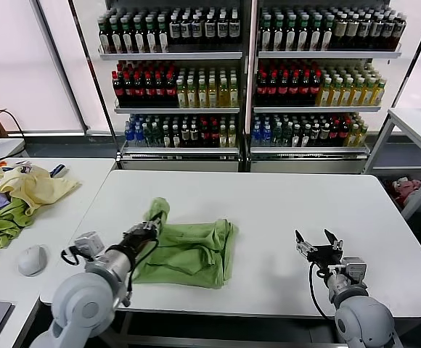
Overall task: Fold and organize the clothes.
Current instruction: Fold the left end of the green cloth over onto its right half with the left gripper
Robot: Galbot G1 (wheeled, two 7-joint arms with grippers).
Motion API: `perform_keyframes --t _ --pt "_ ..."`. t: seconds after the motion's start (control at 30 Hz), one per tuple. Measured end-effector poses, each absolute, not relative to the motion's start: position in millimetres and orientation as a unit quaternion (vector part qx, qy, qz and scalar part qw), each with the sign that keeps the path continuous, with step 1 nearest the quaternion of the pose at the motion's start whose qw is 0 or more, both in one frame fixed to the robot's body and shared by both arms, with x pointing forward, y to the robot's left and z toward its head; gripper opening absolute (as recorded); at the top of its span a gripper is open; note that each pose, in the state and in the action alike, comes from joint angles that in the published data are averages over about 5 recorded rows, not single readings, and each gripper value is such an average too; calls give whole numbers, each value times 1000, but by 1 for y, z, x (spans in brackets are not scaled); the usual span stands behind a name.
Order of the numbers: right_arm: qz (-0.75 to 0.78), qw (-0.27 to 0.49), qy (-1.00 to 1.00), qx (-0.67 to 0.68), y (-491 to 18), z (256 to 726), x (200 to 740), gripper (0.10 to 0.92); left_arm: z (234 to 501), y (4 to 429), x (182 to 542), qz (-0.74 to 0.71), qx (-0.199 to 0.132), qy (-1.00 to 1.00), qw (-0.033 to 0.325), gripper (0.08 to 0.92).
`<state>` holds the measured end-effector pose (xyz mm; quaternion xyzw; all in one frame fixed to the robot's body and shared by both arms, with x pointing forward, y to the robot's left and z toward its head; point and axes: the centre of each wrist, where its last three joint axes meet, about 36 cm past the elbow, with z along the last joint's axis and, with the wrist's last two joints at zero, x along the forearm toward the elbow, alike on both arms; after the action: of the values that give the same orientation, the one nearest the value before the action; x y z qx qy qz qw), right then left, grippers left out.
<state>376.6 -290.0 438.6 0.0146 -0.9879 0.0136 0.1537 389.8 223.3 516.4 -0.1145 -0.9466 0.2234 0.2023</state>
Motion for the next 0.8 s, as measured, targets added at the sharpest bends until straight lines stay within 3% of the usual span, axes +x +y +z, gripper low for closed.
perform_keyframes --t 0.33,0.8 --pt "13 155 -988 14 -289 436 378 823 498 171 409 250 -165 -924 237 185" --pt "15 152 -988 15 -288 435 380 823 488 139 411 236 -208 -924 218 578"
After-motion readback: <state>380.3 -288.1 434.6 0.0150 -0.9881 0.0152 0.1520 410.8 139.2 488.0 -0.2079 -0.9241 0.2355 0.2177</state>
